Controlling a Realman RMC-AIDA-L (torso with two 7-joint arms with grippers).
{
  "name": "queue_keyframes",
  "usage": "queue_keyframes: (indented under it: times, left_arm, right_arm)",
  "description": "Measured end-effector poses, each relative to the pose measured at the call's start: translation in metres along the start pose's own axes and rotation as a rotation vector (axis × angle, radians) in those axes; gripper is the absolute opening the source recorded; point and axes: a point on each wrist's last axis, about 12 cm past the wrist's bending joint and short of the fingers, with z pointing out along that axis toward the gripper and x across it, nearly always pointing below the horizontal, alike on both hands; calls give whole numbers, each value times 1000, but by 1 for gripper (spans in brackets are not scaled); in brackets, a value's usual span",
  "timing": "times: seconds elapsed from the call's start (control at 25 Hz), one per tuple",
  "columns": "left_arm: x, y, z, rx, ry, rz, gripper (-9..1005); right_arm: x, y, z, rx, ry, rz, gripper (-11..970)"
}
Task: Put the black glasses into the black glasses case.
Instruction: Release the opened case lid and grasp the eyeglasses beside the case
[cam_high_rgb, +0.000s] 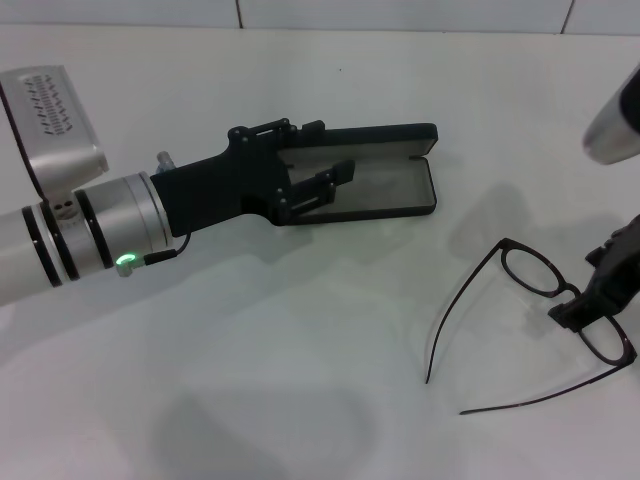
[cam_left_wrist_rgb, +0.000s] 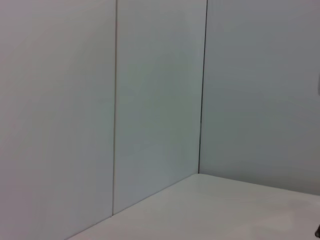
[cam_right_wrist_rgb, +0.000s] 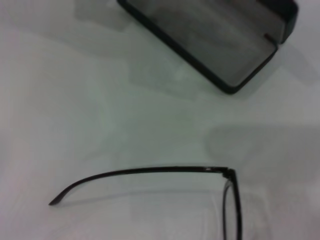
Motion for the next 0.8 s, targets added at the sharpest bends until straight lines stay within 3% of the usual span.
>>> queue_keyframes:
  times: [0.24, 0.44, 0.8]
  left_arm:
    - [2, -1, -1, -2, 6, 15, 589]
    - [1, 0, 0, -2, 6, 20, 590]
    - [3, 2, 0, -18, 22, 33, 589]
  right_arm:
    - [-8, -5, 22, -16, 34, 0, 807]
    - [-11, -8, 29, -24, 55, 3, 579]
    - [-14, -8, 22, -20, 52, -4, 400]
